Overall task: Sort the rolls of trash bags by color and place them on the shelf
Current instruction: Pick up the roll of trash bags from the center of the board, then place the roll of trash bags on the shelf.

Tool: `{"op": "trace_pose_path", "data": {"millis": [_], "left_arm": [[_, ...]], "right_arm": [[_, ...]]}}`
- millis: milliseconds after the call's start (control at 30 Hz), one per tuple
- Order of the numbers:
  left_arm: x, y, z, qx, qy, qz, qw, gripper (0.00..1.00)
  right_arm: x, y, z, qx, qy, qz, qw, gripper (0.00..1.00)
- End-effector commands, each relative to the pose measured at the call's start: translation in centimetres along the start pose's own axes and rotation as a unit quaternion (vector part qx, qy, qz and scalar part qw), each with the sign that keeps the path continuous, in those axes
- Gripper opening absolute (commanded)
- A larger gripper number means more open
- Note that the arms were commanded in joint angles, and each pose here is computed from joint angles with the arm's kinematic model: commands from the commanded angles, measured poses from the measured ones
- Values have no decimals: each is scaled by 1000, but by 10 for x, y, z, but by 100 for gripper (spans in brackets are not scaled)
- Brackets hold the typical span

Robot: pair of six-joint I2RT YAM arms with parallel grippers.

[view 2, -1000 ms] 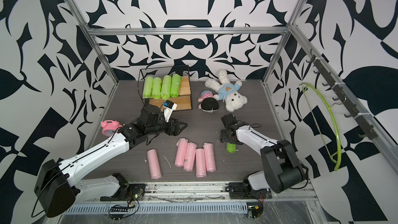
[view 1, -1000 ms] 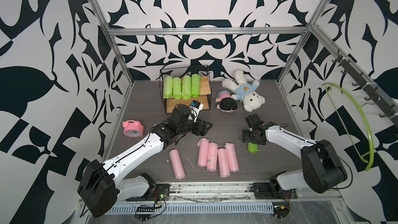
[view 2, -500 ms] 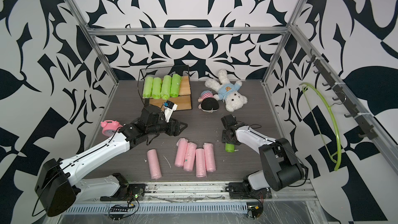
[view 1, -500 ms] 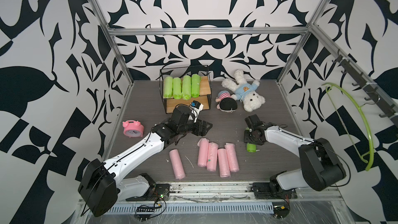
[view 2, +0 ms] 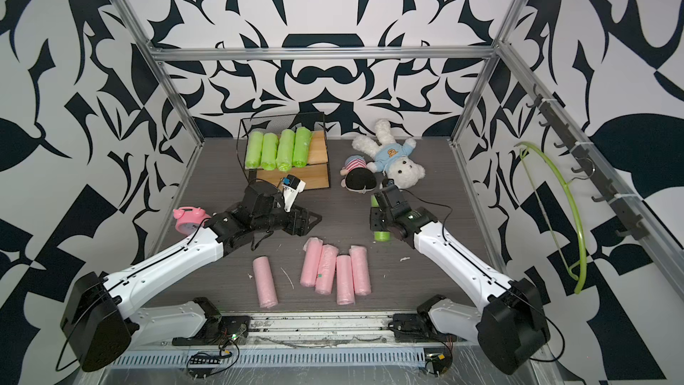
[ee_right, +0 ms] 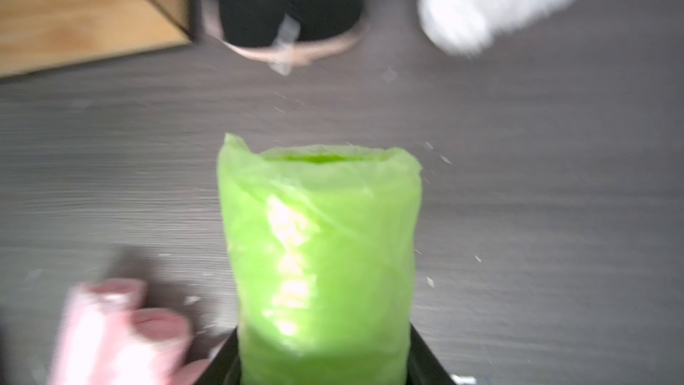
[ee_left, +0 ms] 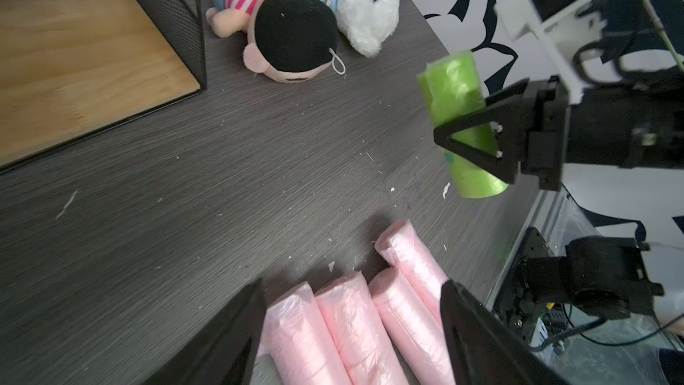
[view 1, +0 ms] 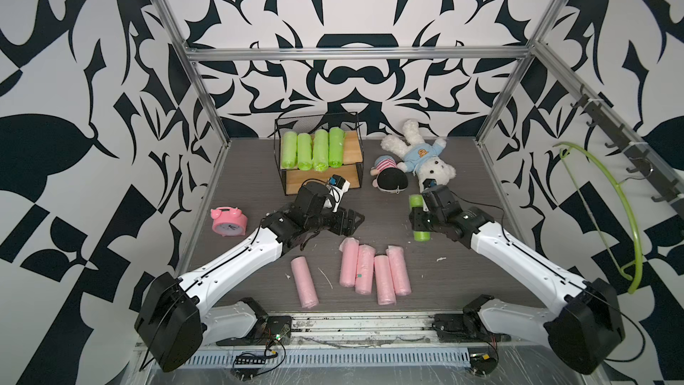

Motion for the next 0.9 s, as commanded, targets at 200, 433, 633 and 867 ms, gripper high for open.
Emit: {"op": "trace_pose_path", "data": {"millis": [200,433,633,867], "left_arm": [[32,9,-3,-27,15,-31,999,84],[71,43,-22,18,0,-85,996,84],[96,57,-45,29,-35,-131,990,84],[107,52,-61,25,-58,-137,989,84]], "right_arm": [[54,101,-58,70,-89,-116,987,48],[71,161,-99,101,-132,-164,972,48],[69,188,-138,97,-162,-158,969,48],[54,201,-186,79,-210,-102,969,48]]}}
Point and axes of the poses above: each gripper's point midway between its finger pads, its own x axis back along the fingers, its own y axis along the line the jaws close on, z = x × y, the point moved 2 cm from there along x, back along the fingers, and after that the axes turned 3 degrees about -x, right-handed, at the moved point
